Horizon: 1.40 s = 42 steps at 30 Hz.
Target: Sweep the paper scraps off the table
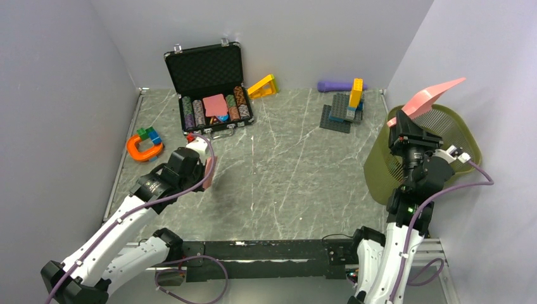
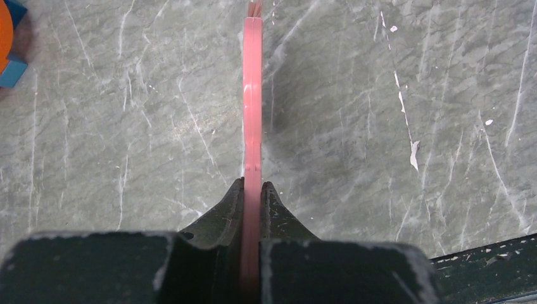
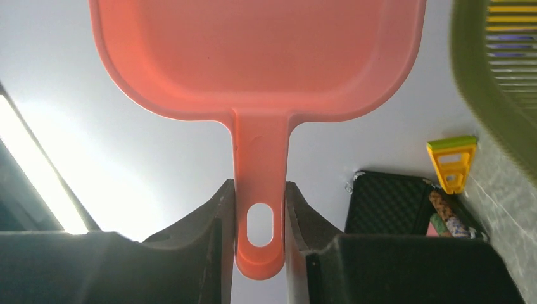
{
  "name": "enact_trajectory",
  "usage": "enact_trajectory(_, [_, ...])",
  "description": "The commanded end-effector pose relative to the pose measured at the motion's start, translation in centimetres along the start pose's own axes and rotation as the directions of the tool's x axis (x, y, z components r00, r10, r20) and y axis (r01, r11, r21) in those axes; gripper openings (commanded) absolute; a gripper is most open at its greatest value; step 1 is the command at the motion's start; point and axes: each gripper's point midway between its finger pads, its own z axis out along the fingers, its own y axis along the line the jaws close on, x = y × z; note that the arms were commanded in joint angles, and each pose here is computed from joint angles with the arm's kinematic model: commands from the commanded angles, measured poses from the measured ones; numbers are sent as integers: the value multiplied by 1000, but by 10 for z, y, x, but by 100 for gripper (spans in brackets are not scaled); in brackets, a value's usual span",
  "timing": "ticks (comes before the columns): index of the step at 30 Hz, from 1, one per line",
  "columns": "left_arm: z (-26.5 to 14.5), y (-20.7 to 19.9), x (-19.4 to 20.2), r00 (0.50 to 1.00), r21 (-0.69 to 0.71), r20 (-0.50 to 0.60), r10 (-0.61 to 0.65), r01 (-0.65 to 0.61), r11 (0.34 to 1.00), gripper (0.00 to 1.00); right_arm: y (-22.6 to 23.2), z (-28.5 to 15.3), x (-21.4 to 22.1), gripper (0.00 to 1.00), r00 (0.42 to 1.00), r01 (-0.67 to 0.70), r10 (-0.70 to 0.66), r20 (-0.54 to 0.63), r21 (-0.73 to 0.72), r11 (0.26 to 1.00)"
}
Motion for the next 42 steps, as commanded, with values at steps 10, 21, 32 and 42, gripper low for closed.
enact_trajectory(10, [-3,-3,-15,998,9,54,-18,18,1000,0,66,1,28,0,854,487,-511,-97,-197,851])
enact_trajectory(21, [-3,-1,-14,998,-7,52,-23,24,1000,0,-29,22,98,0,469,738,-668,-578,-158,656])
enact_trajectory(32, [-3,4,-13,998,-32,56,-31,33,999,0,-236,21,191,0,25,958,-581,-813,-147,247])
enact_trajectory(42, [4,4,-9,1000,-49,17,-22,23,999,0,-335,45,165,0,-155,987,-461,-874,-118,-108])
